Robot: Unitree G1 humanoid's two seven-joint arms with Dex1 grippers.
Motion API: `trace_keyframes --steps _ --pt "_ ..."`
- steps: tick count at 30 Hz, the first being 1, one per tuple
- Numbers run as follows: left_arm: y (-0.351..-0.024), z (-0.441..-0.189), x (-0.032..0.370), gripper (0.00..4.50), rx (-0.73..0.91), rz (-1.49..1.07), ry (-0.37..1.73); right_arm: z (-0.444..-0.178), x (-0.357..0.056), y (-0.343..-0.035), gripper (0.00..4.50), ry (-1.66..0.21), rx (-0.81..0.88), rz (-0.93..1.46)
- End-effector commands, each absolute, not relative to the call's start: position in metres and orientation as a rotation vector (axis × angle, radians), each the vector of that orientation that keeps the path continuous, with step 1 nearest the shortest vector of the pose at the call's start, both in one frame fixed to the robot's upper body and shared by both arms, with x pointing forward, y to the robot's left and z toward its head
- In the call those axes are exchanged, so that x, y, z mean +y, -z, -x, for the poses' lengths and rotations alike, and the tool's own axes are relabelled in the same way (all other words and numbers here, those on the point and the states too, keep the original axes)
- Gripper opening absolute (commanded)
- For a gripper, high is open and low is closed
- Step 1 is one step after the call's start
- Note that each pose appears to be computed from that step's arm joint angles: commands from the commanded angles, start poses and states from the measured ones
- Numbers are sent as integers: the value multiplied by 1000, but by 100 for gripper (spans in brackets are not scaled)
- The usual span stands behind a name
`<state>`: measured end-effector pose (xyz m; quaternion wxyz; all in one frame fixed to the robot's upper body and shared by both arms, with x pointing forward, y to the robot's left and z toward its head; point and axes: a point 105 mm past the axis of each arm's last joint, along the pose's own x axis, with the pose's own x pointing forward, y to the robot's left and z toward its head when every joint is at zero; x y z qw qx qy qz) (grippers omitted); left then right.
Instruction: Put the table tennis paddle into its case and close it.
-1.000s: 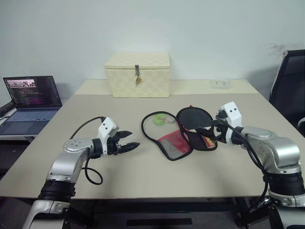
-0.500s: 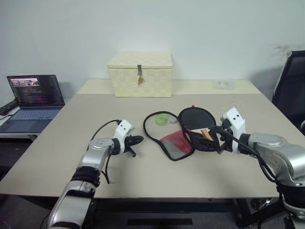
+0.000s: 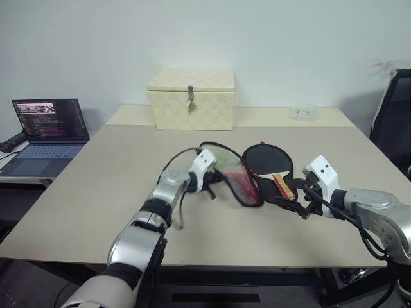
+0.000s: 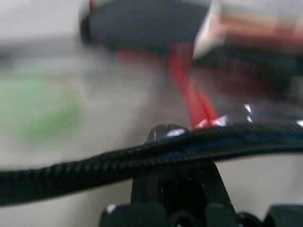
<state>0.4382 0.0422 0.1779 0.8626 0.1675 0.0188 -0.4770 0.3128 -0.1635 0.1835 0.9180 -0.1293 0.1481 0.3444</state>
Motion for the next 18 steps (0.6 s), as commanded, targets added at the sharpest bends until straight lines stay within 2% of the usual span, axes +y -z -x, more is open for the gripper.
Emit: trace_keyframes --steps 1,6,10,13,18 --pt "-222 -435 9 5 -102 -335 1056 -310 -170 -202 450 -686 238 285" --pt "-245 -434 -15 5 -158 -325 1049 -314 -186 -201 450 -613 262 276" --pt "-247 -435 -15 5 -167 -316 1045 -318 -193 -201 450 -574 275 270" --pt "-233 -438 8 5 -144 -311 1034 -331 -203 -197 450 -505 288 234" --pt "-230 -429 43 5 -180 -186 1098 -367 -213 -194 450 -401 291 98"
